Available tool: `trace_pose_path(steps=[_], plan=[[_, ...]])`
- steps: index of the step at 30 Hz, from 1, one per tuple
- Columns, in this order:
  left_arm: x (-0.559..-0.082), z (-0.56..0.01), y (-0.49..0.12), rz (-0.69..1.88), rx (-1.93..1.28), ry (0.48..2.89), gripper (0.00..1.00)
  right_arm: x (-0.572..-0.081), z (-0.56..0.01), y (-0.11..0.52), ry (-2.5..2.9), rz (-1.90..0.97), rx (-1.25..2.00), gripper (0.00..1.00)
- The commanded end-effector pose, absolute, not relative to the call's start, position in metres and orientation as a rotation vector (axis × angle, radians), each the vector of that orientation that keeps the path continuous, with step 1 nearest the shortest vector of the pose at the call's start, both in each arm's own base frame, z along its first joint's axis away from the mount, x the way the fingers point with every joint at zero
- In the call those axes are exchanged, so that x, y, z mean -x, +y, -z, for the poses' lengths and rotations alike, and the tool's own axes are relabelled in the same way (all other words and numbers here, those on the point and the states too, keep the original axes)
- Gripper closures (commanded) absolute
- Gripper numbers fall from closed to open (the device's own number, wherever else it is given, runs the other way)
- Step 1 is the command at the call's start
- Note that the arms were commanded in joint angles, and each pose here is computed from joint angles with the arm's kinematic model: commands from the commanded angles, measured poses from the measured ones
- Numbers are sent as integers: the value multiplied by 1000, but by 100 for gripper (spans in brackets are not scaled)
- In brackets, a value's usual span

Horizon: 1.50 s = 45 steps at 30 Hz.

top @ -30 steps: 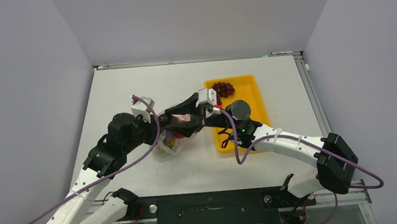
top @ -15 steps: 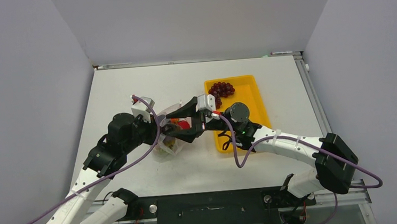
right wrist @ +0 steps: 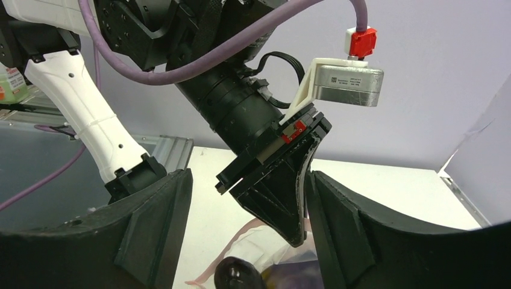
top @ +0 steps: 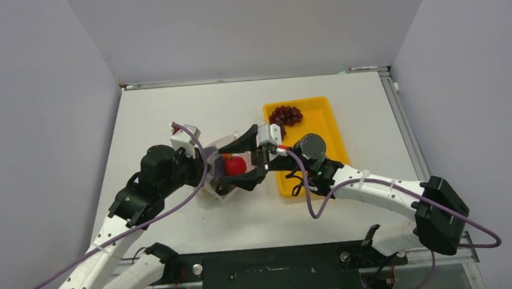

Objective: Place the food in the zip-top bag and seal the zipper
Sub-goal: Place the fake vegetable in the zipper food storage bag, then adjust the fake vegetable in the zipper food storage bag.

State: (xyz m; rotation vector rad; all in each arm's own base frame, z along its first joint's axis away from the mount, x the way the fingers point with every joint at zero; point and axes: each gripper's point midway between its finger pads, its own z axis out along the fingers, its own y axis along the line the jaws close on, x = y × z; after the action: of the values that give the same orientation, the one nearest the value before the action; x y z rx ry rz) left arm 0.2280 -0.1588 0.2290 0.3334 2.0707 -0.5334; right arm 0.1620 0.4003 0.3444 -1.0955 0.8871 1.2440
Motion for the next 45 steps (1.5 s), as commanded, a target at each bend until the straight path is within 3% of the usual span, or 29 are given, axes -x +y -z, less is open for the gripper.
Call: trace_pose_path(steps=[1,8,20,31,45], plan=[[-231,-240,-161,533,-335,2036,100,-153,-373,392,879,-1258,1082,30],[-231,-240,-161,533,-338,2038,100,-157,-362,388,1081,-1239,1094,31],[-230,-240,-162,534,-345,2038,100,-170,-316,378,1495,-972,1059,44],[-229,-241,-162,532,-346,2034,100,-167,-275,388,1757,-675,1061,40],[-229,-240,-162,527,-346,2035,100,-180,-262,403,1893,-621,763,41]])
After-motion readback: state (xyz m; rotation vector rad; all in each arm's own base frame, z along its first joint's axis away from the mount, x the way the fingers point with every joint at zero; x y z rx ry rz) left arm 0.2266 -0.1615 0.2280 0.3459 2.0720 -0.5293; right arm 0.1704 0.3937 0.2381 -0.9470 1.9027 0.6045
